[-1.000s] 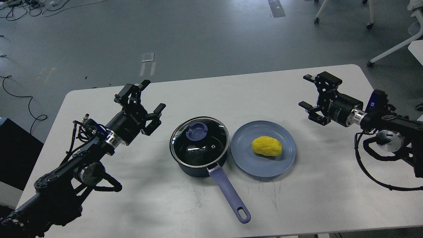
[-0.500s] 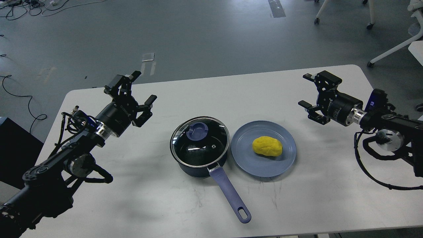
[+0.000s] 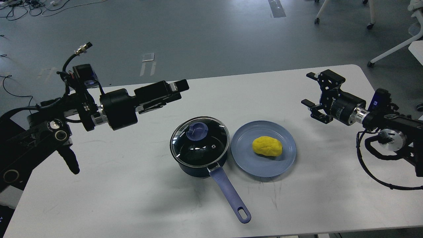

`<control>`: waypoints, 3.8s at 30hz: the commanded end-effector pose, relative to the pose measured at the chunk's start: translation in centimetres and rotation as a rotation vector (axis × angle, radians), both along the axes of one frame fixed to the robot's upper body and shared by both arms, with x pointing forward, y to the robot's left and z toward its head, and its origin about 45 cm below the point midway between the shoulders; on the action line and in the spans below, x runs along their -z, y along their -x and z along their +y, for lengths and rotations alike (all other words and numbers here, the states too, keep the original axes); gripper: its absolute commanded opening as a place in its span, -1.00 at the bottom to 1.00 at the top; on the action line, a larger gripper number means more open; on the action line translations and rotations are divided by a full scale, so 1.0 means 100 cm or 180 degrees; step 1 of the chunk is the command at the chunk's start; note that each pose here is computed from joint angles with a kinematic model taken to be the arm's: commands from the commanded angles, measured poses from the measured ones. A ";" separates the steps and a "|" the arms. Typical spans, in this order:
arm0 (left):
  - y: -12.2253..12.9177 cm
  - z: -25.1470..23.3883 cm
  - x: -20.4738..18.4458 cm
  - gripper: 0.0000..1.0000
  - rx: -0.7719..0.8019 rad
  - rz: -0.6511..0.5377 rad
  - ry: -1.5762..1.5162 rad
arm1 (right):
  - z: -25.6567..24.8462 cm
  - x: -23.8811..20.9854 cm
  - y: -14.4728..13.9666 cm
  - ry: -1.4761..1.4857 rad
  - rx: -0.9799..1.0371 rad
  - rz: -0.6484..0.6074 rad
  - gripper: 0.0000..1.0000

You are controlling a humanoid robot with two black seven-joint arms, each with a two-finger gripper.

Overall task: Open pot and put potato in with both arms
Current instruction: 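Move the left gripper over the glass lid's blue knob, then lower the left gripper and grasp the blue knob of the lid, then lift the glass lid off the pot and carry it toward the robot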

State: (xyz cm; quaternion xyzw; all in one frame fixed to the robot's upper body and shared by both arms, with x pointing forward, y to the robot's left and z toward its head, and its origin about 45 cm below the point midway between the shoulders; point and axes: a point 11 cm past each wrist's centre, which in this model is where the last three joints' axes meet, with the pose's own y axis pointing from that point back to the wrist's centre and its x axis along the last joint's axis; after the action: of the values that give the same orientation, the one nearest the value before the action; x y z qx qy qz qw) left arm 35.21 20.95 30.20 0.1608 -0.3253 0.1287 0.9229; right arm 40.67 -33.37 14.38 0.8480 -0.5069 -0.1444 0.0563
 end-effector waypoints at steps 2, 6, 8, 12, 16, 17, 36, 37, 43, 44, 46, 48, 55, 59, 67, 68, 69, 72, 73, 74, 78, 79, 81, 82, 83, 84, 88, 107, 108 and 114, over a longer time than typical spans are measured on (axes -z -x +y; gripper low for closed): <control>0.005 -0.027 0.010 0.95 0.0485 -0.0797 -0.0920 | 0.000 0.000 0.000 0.0000 0.0001 -0.0001 1.00; 0.002 -0.027 0.022 0.96 0.0588 -0.1055 -0.1335 | 0.000 0.000 0.000 0.0000 0.0001 -0.0001 1.00; 0.004 -0.034 0.034 0.96 0.0713 -0.1140 -0.1516 | 0.000 0.001 0.000 0.0000 0.0002 0.0004 1.00; -0.005 -0.030 0.054 0.96 0.0750 -0.1212 -0.1859 | 0.000 0.002 0.001 -0.0001 -0.0003 0.0012 1.00; -0.011 -0.024 0.072 0.96 0.0722 -0.1175 -0.2026 | 0.001 0.002 0.002 -0.0007 -0.0008 0.0018 1.00; -0.011 -0.024 0.072 0.96 0.0722 -0.1175 -0.2026 | 0.001 0.002 0.002 -0.0007 -0.0008 0.0018 1.00; -0.011 -0.034 0.085 0.95 0.0739 -0.1167 -0.1951 | 0.000 0.002 0.002 0.0003 -0.0005 0.0016 1.00; -0.011 -0.032 0.086 0.95 0.0728 -0.1160 -0.1959 | 0.000 0.002 0.002 0.0000 -0.0002 0.0016 1.00; -0.013 -0.032 0.089 0.94 0.0716 -0.1139 -0.1979 | 0.000 0.002 0.002 0.0006 -0.0007 0.0019 1.00; -0.011 -0.033 0.092 0.93 0.0749 -0.1120 -0.1994 | 0.000 0.002 0.002 0.0006 -0.0007 0.0019 1.00; -0.009 -0.032 0.095 0.93 0.0768 -0.1108 -0.2009 | 0.001 0.002 0.002 0.0003 -0.0011 0.0020 1.00; -0.009 -0.033 0.096 0.93 0.0767 -0.1120 -0.2000 | 0.000 0.003 0.002 0.0009 -0.0010 0.0022 1.00; -0.009 -0.035 0.096 0.85 0.0774 -0.1125 -0.1989 | -0.001 0.003 0.002 0.0013 -0.0006 0.0022 1.00; -0.009 -0.036 0.096 0.59 0.0772 -0.1126 -0.1978 | 0.000 0.003 0.003 0.0016 -0.0014 0.0028 1.00; -0.011 -0.037 0.092 -0.04 0.0768 -0.1164 -0.1960 | -0.001 0.003 0.003 0.0022 -0.0013 0.0030 1.00; -0.011 -0.038 0.091 -0.08 0.0769 -0.1173 -0.1952 | -0.001 0.004 0.003 0.0022 -0.0012 0.0035 1.00; -0.011 -0.037 0.090 -0.09 0.0764 -0.1187 -0.1952 | -0.002 0.004 0.003 0.0026 -0.0009 0.0034 1.00; -0.015 -0.038 0.078 -0.09 0.0759 -0.1289 -0.1948 | -0.002 0.004 0.004 0.0029 -0.0011 0.0037 1.00; -0.016 -0.035 0.071 -0.09 0.0758 -0.1344 -0.1964 | -0.002 0.004 0.004 0.0029 -0.0011 0.0037 1.00; -0.017 -0.031 0.066 -0.09 0.0746 -0.1371 -0.1985 | -0.001 0.004 0.004 0.0026 -0.0015 0.0037 1.00; -0.024 -0.001 0.043 -0.07 0.0616 -0.1506 -0.2172 | -0.001 0.003 0.003 0.0022 -0.0014 0.0030 1.00; -0.027 0.015 0.039 -0.07 0.0533 -0.1510 -0.2259 | -0.001 0.003 0.003 0.0022 -0.0014 0.0030 1.00; -0.028 0.043 0.036 -0.07 0.0387 -0.1506 -0.2389 | -0.001 0.003 0.003 0.0022 -0.0014 0.0030 1.00; -0.028 0.053 0.034 -0.07 0.0335 -0.1514 -0.2430 | -0.001 0.003 0.003 0.0022 -0.0014 0.0030 1.00; -0.027 0.061 0.034 -0.06 0.0296 -0.1515 -0.2466 | -0.001 0.003 0.003 0.0022 -0.0014 0.0030 1.00; -0.024 0.077 0.040 -0.06 0.0242 -0.1482 -0.2537 | -0.002 0.003 0.003 0.0023 -0.0008 0.0026 1.00; -0.010 0.118 0.067 -0.05 0.0120 -0.1332 -0.2666 | -0.002 0.003 0.003 0.0023 -0.0008 0.0026 1.00; 0.012 0.189 0.146 0.02 -0.0364 -0.0736 -0.2870 | -0.004 0.002 0.004 0.0026 -0.0004 0.0029 1.00; 0.012 0.190 0.146 0.02 -0.0373 -0.0726 -0.2866 | -0.004 0.002 0.004 0.0026 -0.0004 0.0029 1.00; 0.011 0.184 0.154 0.07 -0.0415 -0.0670 -0.2781 | -0.004 0.005 0.006 0.0026 0.0001 0.0048 1.00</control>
State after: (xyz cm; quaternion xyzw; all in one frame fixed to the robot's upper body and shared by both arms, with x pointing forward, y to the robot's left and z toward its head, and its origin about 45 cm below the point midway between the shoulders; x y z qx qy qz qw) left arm 34.11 39.61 15.00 0.5454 -0.4333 0.0485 0.7158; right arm 40.17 -33.78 13.96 0.8467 -0.5072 -0.1480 0.0632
